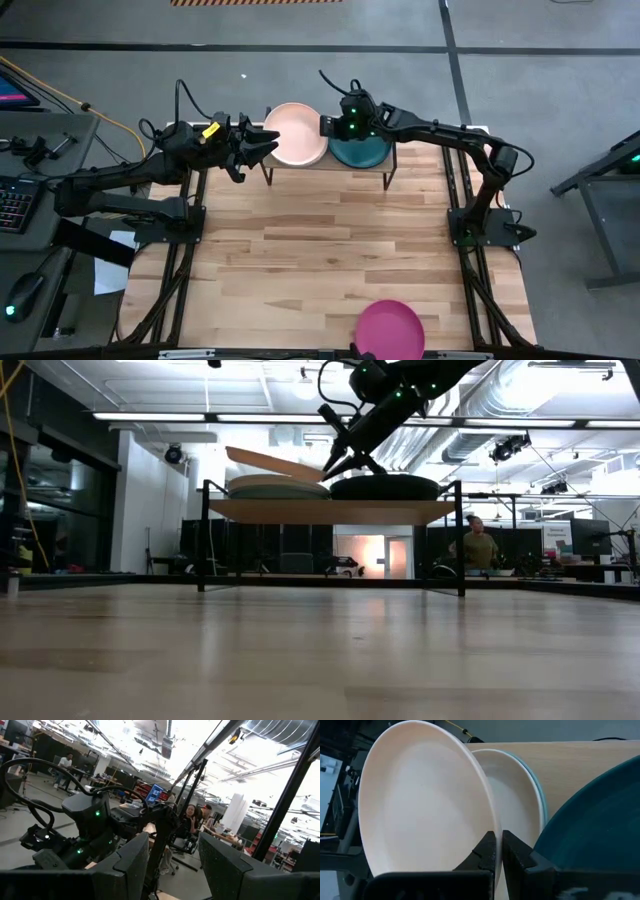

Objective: Place and stack plates onto a shelf
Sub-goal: Stack the light pink plate on top of the white plate on the shelf

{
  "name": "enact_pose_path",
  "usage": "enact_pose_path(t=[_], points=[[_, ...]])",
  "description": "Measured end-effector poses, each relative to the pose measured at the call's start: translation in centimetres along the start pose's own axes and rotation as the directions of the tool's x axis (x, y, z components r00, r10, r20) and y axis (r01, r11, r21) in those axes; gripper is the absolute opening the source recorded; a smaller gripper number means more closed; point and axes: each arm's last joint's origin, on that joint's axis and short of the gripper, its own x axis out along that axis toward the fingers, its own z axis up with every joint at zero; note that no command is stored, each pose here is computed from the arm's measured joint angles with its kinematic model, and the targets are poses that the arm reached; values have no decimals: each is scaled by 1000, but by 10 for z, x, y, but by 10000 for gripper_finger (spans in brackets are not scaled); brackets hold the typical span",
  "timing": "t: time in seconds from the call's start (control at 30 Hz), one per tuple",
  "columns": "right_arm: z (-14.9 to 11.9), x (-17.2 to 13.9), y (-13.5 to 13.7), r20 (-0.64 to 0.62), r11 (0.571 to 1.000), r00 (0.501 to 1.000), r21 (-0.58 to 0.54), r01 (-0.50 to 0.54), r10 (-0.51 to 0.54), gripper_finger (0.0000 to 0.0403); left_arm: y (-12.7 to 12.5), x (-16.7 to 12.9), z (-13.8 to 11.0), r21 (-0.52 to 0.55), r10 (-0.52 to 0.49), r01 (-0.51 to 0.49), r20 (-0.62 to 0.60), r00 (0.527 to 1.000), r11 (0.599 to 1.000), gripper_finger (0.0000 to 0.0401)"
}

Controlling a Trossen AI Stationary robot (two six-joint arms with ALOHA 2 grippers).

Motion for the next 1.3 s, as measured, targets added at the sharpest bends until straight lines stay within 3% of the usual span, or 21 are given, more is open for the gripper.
enact_pose_path(t=[0.8,1.3], points=[[-2,-2,0,-39,1000,999,-20,-3,2,3,0,0,0,1,0,0,0,1000,1000,161],[-2,-5,0,-39,999,999,-52,6,-8,89,0,0,0,1,0,0,0,1000,1000,161]])
